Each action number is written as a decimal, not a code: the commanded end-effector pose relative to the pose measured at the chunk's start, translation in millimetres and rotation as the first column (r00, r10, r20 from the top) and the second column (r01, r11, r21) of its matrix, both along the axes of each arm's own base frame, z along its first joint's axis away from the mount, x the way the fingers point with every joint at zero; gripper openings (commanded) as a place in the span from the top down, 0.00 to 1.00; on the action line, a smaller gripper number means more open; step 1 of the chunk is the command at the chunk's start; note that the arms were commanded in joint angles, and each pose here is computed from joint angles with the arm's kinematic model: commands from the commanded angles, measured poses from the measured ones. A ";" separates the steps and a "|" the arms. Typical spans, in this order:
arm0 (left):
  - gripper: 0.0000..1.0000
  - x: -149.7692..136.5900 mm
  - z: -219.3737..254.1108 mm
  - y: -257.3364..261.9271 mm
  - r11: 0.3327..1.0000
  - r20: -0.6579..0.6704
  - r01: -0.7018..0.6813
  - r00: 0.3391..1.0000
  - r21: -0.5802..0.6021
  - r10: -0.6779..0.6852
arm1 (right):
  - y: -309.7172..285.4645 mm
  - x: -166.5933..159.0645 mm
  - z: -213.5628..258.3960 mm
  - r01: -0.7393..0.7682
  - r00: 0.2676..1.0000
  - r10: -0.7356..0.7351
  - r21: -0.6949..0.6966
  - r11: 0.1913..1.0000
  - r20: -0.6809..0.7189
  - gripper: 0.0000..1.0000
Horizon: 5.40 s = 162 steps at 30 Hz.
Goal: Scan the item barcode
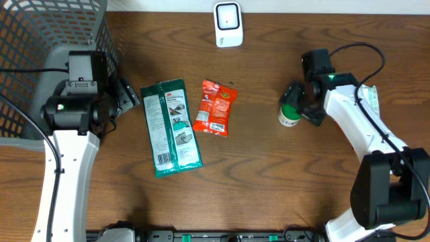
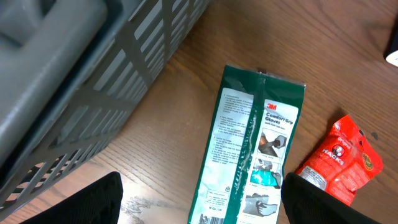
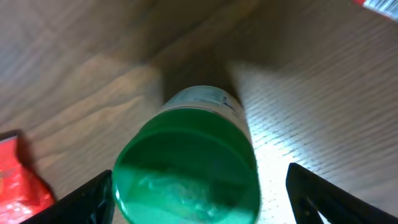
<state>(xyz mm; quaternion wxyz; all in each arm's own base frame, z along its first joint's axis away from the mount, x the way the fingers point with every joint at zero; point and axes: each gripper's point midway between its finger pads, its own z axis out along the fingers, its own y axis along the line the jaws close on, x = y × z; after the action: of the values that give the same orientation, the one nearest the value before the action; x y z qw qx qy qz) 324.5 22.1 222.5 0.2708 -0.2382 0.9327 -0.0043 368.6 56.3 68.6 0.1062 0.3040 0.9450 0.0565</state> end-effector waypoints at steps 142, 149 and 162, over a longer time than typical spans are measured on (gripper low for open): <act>0.18 0.2 0.9 4.9 1.000 -0.001 -0.010 1.000 0.020 0.010 | 190.3 299.6 140.9 -0.134 0.207 0.481 -0.463 0.876 0.852 0.94; 0.18 0.3 1.0 4.9 1.000 -0.001 -0.010 1.000 0.020 0.010 | 195.6 238.4 231.5 -0.328 0.248 0.569 -0.485 0.811 0.784 0.94; 0.18 0.3 1.0 4.9 1.000 -0.001 -0.010 1.000 0.020 0.010 | 69.7 25.8 174.4 -0.659 0.706 0.700 -0.267 0.703 0.103 0.91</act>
<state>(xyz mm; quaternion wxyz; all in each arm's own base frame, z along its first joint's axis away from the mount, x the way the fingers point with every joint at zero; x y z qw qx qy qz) 324.6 22.1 222.2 0.2705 -0.2382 0.9328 -0.0042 395.8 139.6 271.3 0.2526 -0.0961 0.9621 0.0368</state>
